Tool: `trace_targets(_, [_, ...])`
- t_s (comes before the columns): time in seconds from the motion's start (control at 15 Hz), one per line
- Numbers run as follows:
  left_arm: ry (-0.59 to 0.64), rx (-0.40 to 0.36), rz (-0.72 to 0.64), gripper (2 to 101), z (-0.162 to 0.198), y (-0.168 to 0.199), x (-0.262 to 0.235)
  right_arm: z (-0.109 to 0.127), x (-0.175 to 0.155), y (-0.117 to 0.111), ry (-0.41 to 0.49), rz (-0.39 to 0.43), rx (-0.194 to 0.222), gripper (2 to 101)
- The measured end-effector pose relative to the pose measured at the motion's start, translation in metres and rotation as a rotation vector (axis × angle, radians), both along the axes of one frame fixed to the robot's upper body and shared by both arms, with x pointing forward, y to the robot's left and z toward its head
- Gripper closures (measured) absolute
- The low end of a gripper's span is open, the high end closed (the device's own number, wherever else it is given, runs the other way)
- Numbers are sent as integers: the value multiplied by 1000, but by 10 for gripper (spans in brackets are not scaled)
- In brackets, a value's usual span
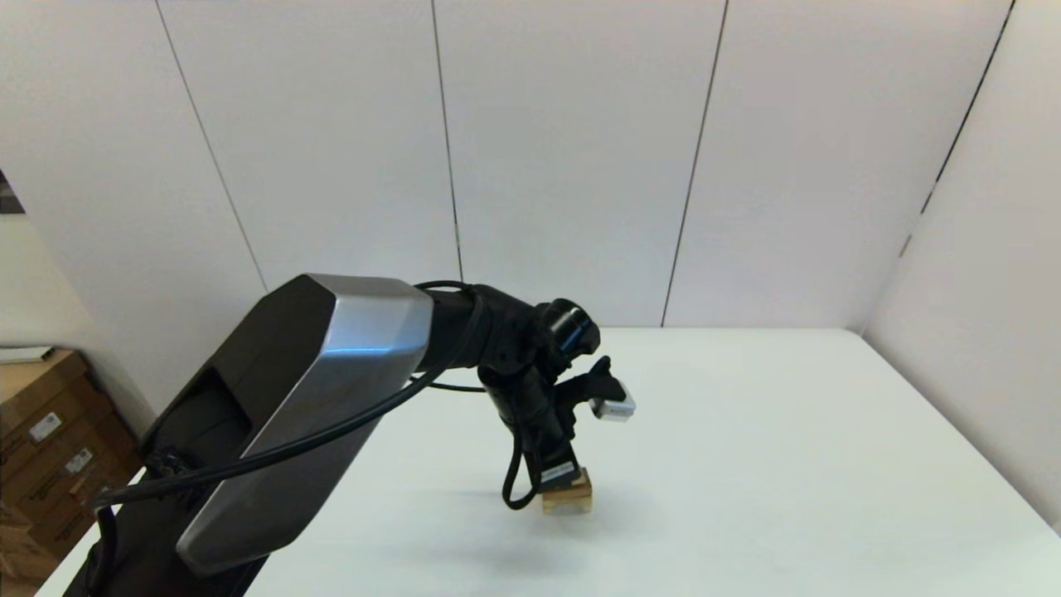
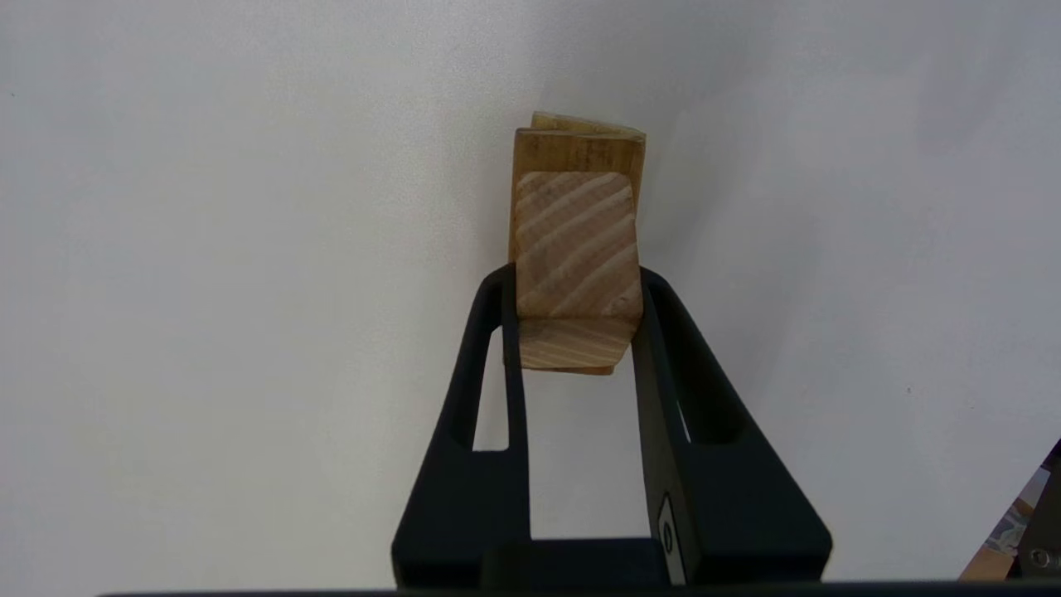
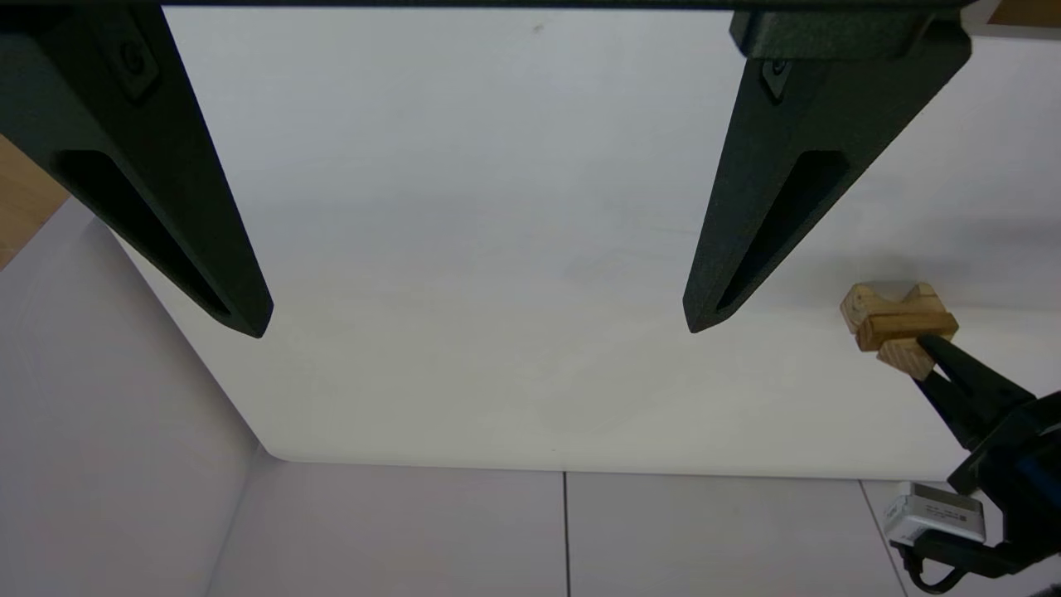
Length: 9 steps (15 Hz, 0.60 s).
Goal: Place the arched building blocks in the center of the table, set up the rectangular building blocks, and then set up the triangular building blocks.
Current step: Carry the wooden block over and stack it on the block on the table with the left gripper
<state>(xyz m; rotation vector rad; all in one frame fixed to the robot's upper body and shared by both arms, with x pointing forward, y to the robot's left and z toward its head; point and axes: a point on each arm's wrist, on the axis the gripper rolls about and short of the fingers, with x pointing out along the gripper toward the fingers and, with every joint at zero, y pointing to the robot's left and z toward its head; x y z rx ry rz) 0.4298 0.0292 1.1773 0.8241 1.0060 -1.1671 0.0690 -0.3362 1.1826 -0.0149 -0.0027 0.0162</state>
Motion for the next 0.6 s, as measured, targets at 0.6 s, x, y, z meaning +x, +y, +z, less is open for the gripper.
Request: trace_targets(0.6, [2, 1, -7, 806, -2, -3, -2, 0, 0, 0, 0, 1, 0, 43])
